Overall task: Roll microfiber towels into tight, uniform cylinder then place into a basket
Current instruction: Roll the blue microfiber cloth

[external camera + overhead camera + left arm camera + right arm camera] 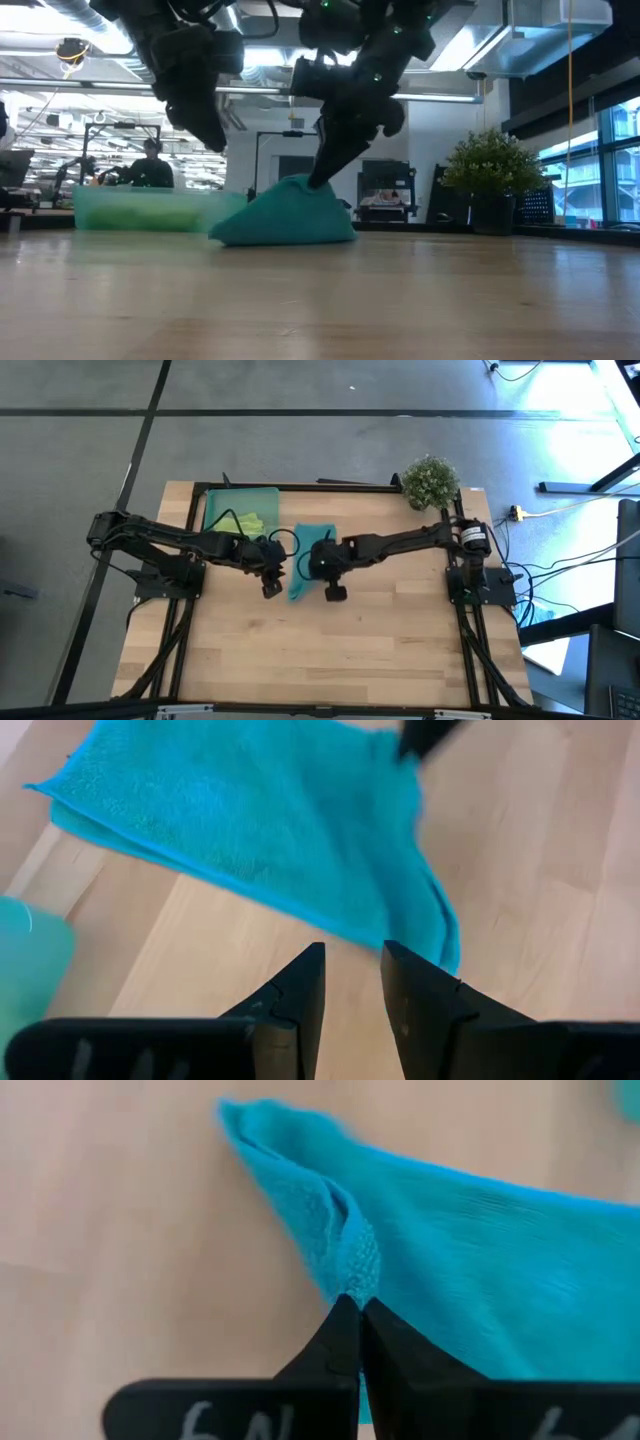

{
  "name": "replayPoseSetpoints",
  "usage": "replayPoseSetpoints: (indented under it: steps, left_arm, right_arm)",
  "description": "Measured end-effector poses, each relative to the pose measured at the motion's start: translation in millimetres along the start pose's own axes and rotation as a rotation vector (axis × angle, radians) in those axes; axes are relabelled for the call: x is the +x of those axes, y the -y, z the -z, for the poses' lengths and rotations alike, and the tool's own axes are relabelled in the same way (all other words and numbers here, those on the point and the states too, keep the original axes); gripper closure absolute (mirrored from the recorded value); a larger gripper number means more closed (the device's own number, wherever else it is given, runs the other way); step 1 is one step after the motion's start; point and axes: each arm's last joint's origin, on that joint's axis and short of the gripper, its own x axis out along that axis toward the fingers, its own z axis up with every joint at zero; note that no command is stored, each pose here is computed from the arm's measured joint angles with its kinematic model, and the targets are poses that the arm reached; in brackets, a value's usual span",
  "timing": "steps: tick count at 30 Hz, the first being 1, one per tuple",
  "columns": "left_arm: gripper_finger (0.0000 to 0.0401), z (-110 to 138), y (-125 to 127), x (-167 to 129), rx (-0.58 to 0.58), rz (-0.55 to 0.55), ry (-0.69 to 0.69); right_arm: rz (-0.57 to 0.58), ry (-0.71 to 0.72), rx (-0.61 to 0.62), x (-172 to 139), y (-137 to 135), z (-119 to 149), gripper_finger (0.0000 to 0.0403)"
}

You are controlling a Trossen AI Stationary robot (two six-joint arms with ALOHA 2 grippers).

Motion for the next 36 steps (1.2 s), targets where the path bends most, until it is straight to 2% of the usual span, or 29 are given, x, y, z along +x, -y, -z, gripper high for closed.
replayPoseSetpoints:
  steps: [9,15,22,31,36]
  left_arm:
    - [0.0305,0.9,-0.4,0.0,0.002,-0.004,-0.010]
    - [0.0305,0.9,-0.4,0.0,0.002,-0.004,-0.009]
    - [0.0305,0.8,-0.4,0.0,0.002,-0.004,-0.008]
    - [0.0305,0.8,-0.3,0.0,0.002,-0.004,-0.008]
    - [0.0305,0.8,-0.3,0.0,0.002,-0.004,-0.008]
  right_arm:
    - [0.194,-0.038,0.110,-9.4,40.2,1.1,0.0402]
    - [0.310,-0.032,0.248,-15.6,74.5,6.6,0.0401]
    - [0.334,-0.014,0.344,-14.3,104.7,22.0,0.0401]
    - [0.264,-0.012,0.340,-13.1,111.5,28.5,0.0400]
    - [0.272,-0.005,0.411,-13.7,115.3,30.4,0.0370]
